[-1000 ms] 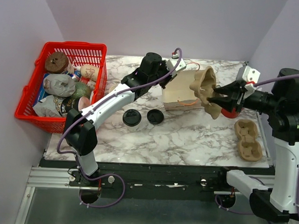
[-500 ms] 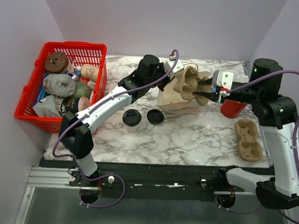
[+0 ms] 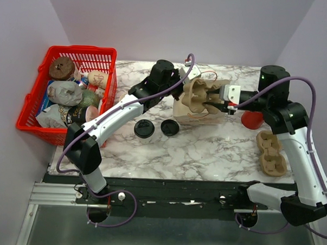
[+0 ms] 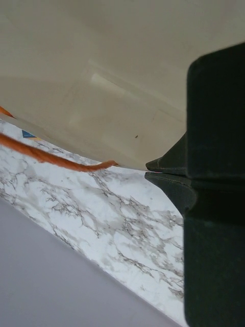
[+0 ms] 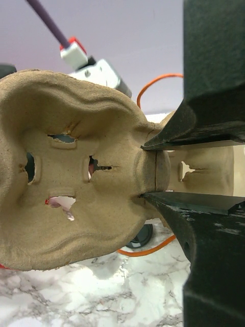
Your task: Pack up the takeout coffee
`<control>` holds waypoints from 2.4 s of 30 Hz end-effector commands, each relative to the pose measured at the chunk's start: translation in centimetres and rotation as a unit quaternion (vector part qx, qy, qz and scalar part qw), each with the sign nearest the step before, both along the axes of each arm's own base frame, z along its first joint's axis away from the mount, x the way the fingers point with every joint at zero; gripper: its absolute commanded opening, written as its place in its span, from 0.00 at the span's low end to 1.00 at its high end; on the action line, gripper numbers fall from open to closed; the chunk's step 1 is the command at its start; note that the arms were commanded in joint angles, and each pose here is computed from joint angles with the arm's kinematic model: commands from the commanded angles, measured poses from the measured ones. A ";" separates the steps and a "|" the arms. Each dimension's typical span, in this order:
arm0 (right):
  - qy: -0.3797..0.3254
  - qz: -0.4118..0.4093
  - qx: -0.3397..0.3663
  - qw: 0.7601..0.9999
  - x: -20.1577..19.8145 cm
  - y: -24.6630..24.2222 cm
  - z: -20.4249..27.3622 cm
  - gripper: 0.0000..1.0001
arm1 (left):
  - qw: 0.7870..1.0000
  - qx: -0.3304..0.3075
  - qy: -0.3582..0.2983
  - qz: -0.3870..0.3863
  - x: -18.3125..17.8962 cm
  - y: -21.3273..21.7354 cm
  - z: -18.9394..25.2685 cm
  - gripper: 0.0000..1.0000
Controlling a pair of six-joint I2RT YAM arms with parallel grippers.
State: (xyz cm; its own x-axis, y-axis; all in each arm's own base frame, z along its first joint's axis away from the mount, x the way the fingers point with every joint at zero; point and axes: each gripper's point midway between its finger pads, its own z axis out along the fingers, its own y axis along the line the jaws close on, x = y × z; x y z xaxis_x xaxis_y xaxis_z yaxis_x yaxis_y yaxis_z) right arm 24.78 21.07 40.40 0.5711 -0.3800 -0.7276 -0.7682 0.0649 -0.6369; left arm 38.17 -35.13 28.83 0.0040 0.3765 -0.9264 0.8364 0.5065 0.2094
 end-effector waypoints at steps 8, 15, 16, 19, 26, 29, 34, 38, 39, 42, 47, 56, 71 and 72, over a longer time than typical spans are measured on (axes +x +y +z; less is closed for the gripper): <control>-0.028 0.026 -0.019 0.999 1.7 1.3 -2.6 0.01 | 0.999 -0.035 0.006 -0.023 -2.0 -0.1 2.3 0.00; 0.002 0.009 -0.056 0.998 2.1 0.6 -6.4 0.01 | 0.999 -0.036 0.007 -0.018 -2.2 0.4 2.1 0.00; 0.004 0.007 -0.057 0.998 2.1 0.5 -6.7 0.01 | 0.999 -0.037 0.005 -0.018 -2.2 0.5 2.2 0.00; 0.006 0.001 -0.062 0.998 1.8 0.2 -7.1 0.01 | 0.999 -0.040 0.009 -0.015 -2.3 0.5 2.1 0.00; 0.032 -0.031 -0.141 0.989 1.7 -2.2 -9.8 0.01 | 0.998 -0.052 0.017 -0.017 -2.8 0.6 2.8 0.00; 0.059 -0.036 -0.176 0.982 1.5 -2.9 -11.6 0.00 | 0.998 -0.061 0.028 -0.014 -3.0 0.5 3.0 0.05; 0.089 -0.050 -0.212 0.972 1.5 -3.4 -13.1 0.01 | 0.995 -0.082 0.047 -0.034 -4.0 -0.1 4.1 0.18; 0.090 -0.066 -0.230 0.967 2.2 -3.6 -13.5 0.01 | 0.992 -0.095 0.063 -0.058 -5.2 -0.5 4.9 0.36; 0.090 -0.075 -0.240 0.964 2.6 -3.9 -13.8 0.01 | 0.991 -0.099 0.064 -0.066 -5.5 -0.6 5.2 0.39; 0.085 -0.100 -0.249 0.960 3.5 -4.2 -13.8 0.00 | 0.987 -0.109 0.072 -0.090 -6.5 -0.9 5.9 0.47; 0.083 -0.141 -0.257 0.952 5.4 -4.3 -14.0 0.01 | 0.983 -0.124 0.084 -0.103 -7.1 -1.2 6.5 0.54; 0.105 -0.199 -0.292 0.930 7.5 -5.6 -14.5 0.01 | 0.987 -0.137 0.084 -0.032 -4.2 0.7 7.4 0.57; 0.125 -0.222 -0.343 0.904 8.1 -7.1 -14.7 0.01 | 0.980 -0.141 0.135 0.024 -2.4 2.8 4.2 0.58; 0.121 -0.218 -0.341 0.906 8.0 -7.0 -14.6 0.01 | 0.979 -0.142 0.142 0.026 -2.3 2.7 3.8 0.58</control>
